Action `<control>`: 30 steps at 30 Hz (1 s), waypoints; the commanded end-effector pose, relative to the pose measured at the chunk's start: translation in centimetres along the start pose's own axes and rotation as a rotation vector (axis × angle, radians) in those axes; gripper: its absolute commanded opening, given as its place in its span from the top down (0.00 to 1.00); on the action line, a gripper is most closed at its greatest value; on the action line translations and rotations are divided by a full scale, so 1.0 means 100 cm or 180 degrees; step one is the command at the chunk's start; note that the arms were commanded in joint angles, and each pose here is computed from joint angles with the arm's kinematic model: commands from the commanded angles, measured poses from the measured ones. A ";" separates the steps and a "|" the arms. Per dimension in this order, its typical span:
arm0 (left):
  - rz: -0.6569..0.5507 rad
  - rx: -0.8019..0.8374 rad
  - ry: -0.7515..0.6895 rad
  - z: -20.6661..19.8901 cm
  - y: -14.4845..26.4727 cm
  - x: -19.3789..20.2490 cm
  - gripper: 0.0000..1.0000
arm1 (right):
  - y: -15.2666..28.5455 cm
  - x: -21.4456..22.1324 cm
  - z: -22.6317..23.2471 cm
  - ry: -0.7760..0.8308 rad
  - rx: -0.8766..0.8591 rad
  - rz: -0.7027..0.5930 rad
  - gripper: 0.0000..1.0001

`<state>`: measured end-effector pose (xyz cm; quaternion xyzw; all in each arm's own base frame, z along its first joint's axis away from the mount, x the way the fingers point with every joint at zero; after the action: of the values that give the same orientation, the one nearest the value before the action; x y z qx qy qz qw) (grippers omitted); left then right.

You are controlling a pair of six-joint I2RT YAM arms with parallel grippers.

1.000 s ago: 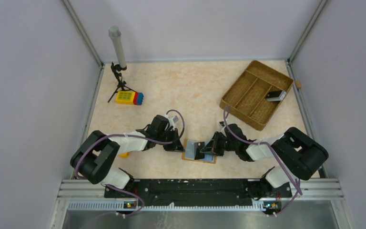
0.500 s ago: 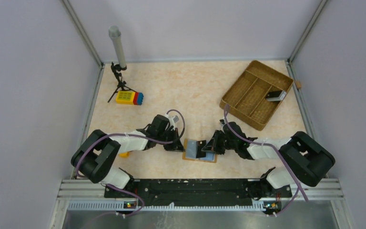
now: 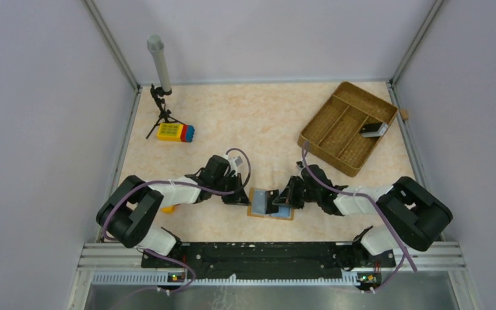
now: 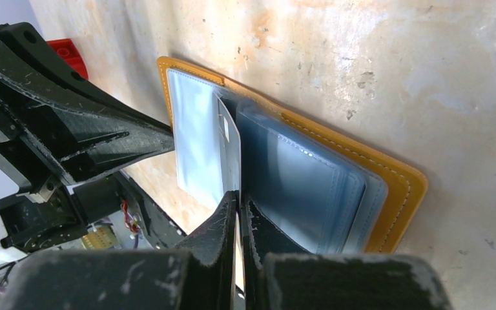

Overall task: Put the credit cards into the card holder
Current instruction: Insert the credit card into the card holder.

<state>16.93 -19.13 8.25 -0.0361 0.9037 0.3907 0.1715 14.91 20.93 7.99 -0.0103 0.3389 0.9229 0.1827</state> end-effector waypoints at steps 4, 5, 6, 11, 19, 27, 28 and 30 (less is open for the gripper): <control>-0.0011 -0.0212 -0.0053 0.008 -0.002 0.002 1.00 | -0.001 0.001 -0.015 0.0119 0.0474 -0.0065 1.00; -0.0018 -0.0210 -0.0053 0.007 -0.002 0.002 1.00 | -0.002 0.003 -0.017 0.0085 0.0471 -0.0037 1.00; -0.0027 -0.0208 -0.0055 0.007 -0.001 0.001 1.00 | -0.002 0.005 -0.018 0.0049 0.0456 -0.0018 1.00; -0.0038 -0.0200 -0.0052 0.006 0.000 0.001 1.00 | -0.006 0.015 -0.017 -0.0036 0.0476 0.0053 1.00; -0.0063 -0.0181 -0.0041 0.005 0.001 0.002 1.00 | -0.014 0.023 -0.017 -0.0109 0.0598 0.0141 0.99; -0.0128 -0.0272 0.0024 0.008 0.003 0.004 1.00 | 0.001 0.012 0.000 0.0106 0.0737 -0.0028 0.65; -0.0127 -0.0269 0.0026 0.008 0.003 0.004 1.00 | 0.004 0.010 0.004 0.0150 0.0758 -0.0049 0.63; -0.0127 -0.0274 0.0028 0.008 0.003 0.005 1.00 | 0.011 0.005 0.014 0.0258 0.0790 -0.0101 0.57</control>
<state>16.91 -19.06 8.34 -0.0487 0.8993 0.3989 0.1722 14.58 22.82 9.22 -0.0058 0.3769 0.9077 0.1844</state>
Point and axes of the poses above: each gripper's point midway between its finger pads, its own y axis back along the fingers, its own z axis along the line the jaws close on, x = y × z, the point moved 9 cm from there along y, back along the fingers, and after that the axes turned 5 degrees about -y, right-handed, at the moved point
